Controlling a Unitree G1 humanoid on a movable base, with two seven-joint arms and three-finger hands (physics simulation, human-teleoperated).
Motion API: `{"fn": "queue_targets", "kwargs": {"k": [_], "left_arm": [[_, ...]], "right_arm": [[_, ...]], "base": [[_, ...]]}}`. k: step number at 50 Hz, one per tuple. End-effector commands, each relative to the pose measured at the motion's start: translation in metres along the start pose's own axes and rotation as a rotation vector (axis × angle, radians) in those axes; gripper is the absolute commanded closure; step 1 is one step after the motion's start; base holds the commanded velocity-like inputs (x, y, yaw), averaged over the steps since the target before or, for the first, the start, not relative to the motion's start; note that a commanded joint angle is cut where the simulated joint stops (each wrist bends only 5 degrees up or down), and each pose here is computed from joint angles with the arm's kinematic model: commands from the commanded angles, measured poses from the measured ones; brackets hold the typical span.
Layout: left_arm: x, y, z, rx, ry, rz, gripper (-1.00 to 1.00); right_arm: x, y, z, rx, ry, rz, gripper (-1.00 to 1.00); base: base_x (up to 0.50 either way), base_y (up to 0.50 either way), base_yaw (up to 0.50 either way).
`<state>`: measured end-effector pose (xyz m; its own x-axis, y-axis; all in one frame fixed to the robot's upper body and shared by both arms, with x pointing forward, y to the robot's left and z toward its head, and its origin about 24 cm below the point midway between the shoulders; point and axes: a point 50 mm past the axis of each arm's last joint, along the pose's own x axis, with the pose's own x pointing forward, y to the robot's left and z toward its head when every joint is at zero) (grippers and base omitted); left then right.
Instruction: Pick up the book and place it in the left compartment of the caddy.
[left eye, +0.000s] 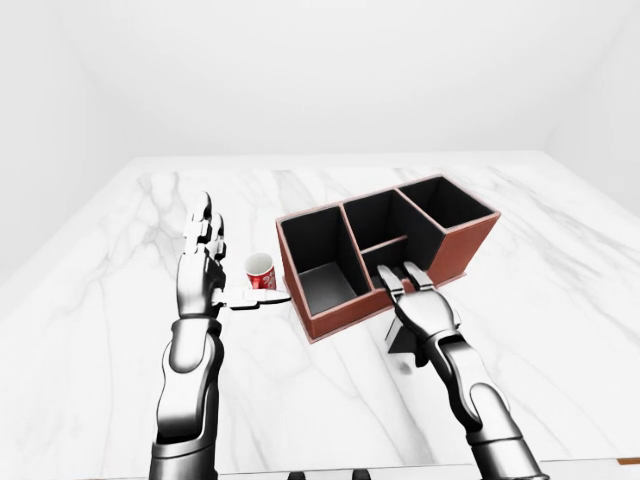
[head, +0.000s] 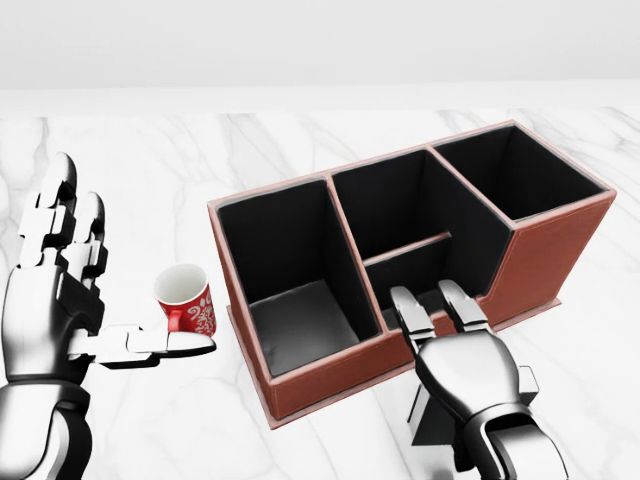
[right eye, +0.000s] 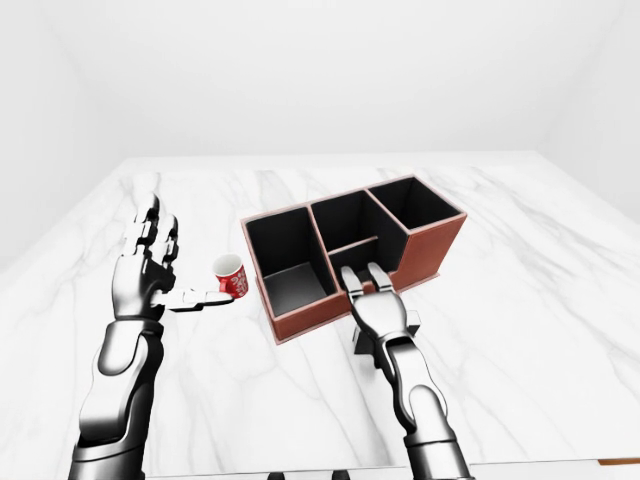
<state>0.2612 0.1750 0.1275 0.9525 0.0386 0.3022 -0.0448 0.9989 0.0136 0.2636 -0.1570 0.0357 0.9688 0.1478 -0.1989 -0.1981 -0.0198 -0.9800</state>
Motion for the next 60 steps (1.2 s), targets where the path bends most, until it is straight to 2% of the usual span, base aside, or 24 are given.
{"fn": "queue_targets", "kwargs": {"k": [1, 27, 43, 44, 45, 46, 47, 50, 60], "left_arm": [[-0.001, 0.001, 0.003, 0.002, -0.014, 0.002, -1.0], [-0.002, 0.0, 0.005, 0.003, -0.022, 0.003, -1.0], [-0.003, 0.0, 0.004, 0.003, -0.018, 0.002, -1.0], [-0.003, 0.0, 0.004, 0.002, -0.017, 0.002, -1.0], [-0.003, 0.0, 0.004, 0.002, -0.017, 0.003, -1.0], [-0.003, 0.0, 0.004, 0.003, -0.016, 0.003, -1.0], [-0.003, 0.0, 0.004, 0.002, -0.015, 0.003, -1.0], [-0.003, 0.0, 0.003, 0.002, -0.011, 0.003, -1.0], [-0.003, 0.0, 0.001, 0.002, -0.003, 0.005, -1.0]], "right_arm": [[-0.014, 0.004, -0.011, -0.044, 0.045, 0.028, -1.0], [-0.006, 0.011, -0.018, -0.102, 0.073, 0.077, -1.0], [-0.013, 0.022, -0.038, -0.122, 0.125, 0.101, -1.0], [-0.013, 0.022, -0.037, -0.124, 0.124, 0.105, -0.95], [-0.013, 0.023, -0.037, -0.125, 0.123, 0.108, -0.58], [-0.014, 0.025, -0.038, -0.126, 0.125, 0.113, -0.07], [-0.015, 0.027, -0.039, -0.124, 0.128, 0.119, 0.11], [-0.019, 0.033, -0.045, -0.12, 0.143, 0.13, 0.98], [-0.008, 0.039, -0.036, -0.102, 0.11, 0.145, 1.0]], "base": [[0.0, 0.0, 0.0], [0.0, 0.0, 0.0], [0.0, 0.0, 0.0], [0.0, 0.0, 0.0], [0.0, 0.0, 0.0], [0.0, 0.0, 0.0], [0.0, 0.0, 0.0], [0.0, 0.0, 0.0], [0.0, 0.0, 0.0]]}}
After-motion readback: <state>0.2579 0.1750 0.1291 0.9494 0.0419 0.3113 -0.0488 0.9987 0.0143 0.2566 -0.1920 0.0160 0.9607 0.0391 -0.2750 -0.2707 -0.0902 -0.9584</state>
